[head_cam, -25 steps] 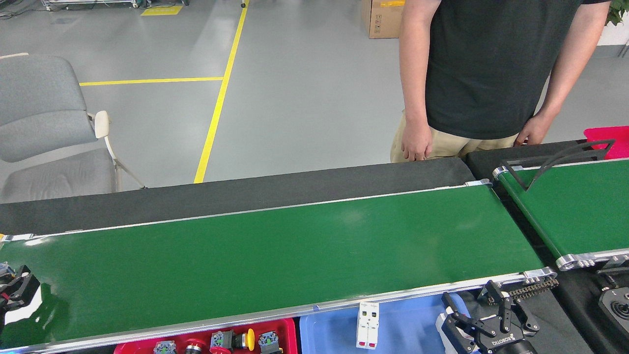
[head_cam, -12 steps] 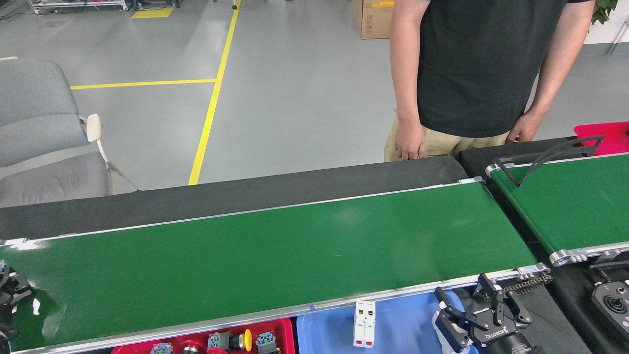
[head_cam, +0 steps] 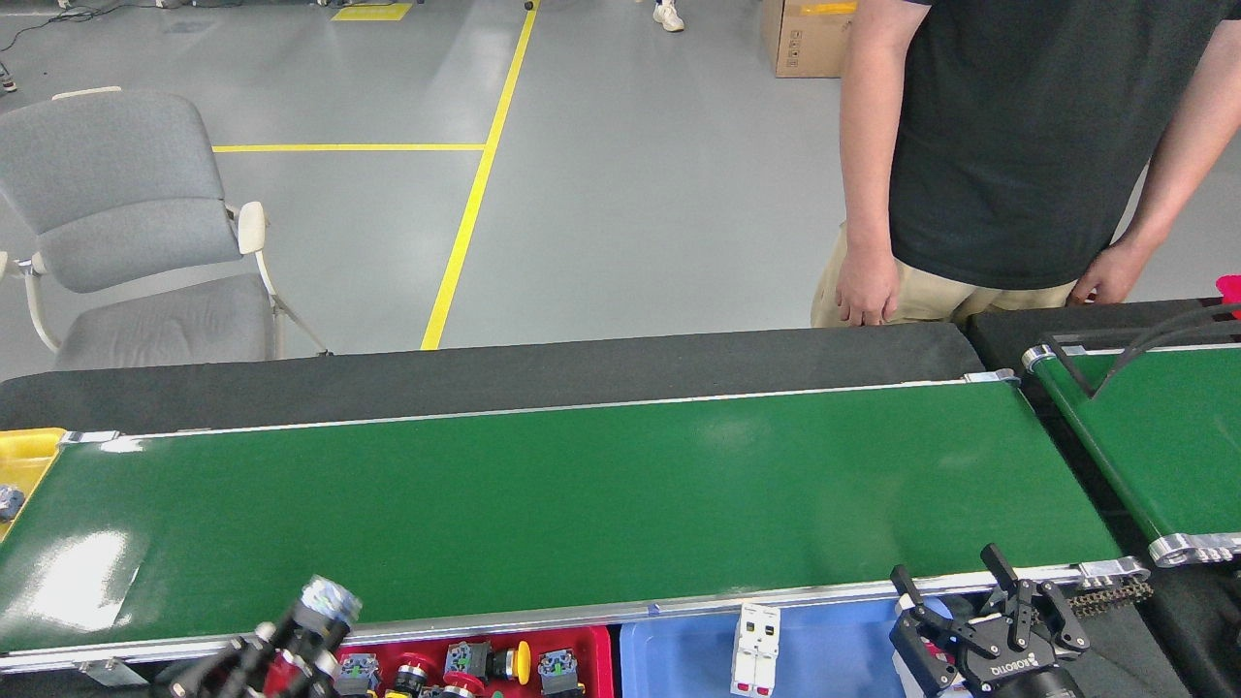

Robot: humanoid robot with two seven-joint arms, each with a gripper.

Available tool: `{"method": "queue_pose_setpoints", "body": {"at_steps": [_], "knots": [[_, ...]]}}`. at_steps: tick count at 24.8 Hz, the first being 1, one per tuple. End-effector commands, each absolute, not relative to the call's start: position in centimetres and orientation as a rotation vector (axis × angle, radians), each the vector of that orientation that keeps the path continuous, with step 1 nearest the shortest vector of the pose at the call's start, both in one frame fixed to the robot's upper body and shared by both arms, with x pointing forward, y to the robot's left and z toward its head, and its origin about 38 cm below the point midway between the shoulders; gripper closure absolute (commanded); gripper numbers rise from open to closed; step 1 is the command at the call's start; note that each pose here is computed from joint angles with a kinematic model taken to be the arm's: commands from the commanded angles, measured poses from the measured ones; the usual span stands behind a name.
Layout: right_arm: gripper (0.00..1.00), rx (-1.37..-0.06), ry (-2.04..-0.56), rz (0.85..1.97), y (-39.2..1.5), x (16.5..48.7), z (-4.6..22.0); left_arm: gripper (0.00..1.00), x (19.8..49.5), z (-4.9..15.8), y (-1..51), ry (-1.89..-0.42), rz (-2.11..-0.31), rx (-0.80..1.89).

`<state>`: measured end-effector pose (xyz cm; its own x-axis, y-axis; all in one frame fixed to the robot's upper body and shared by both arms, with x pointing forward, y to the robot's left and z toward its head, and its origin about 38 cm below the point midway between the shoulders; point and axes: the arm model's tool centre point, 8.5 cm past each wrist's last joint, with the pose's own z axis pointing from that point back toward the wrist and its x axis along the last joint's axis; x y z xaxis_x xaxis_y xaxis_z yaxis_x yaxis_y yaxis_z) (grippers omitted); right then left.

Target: Pick switch part from conveyor to tray

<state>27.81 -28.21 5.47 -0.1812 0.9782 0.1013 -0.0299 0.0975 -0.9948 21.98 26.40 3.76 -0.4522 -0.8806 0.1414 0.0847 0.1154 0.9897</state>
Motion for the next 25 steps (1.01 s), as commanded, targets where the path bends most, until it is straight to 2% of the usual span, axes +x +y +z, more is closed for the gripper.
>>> {"method": "queue_pose_setpoints", "body": {"at_steps": [1,6,9,11,14,20,25], "knots": [[0.00,-1.042,-1.374,1.251,-28.3,27.5,5.9,0.00,22.0,4.4,26.7,-1.584,-1.486,0.815],[0.00,-1.080,-1.304,1.157,-28.6,27.6,5.6,0.00,23.1,6.5,33.5,-1.423,-1.364,1.071],[0.00,-1.078,-1.308,1.158,-28.4,27.6,5.7,0.00,22.1,7.0,39.5,-1.106,-1.200,1.309],[0.00,-1.079,-1.309,1.179,-28.6,27.5,5.6,0.00,21.3,6.9,41.2,-0.997,-1.164,1.366],[0.00,-1.063,-1.333,1.266,-28.8,27.3,5.7,0.00,20.0,6.2,41.5,-0.955,-1.202,1.348],[0.00,-1.073,-1.345,1.253,-28.6,28.1,6.3,0.00,19.9,6.2,41.9,-0.952,-1.233,1.342],[0.00,-1.079,-1.359,1.252,-28.4,29.1,7.1,0.00,20.2,6.1,40.9,-1.021,-1.284,1.290]]}}
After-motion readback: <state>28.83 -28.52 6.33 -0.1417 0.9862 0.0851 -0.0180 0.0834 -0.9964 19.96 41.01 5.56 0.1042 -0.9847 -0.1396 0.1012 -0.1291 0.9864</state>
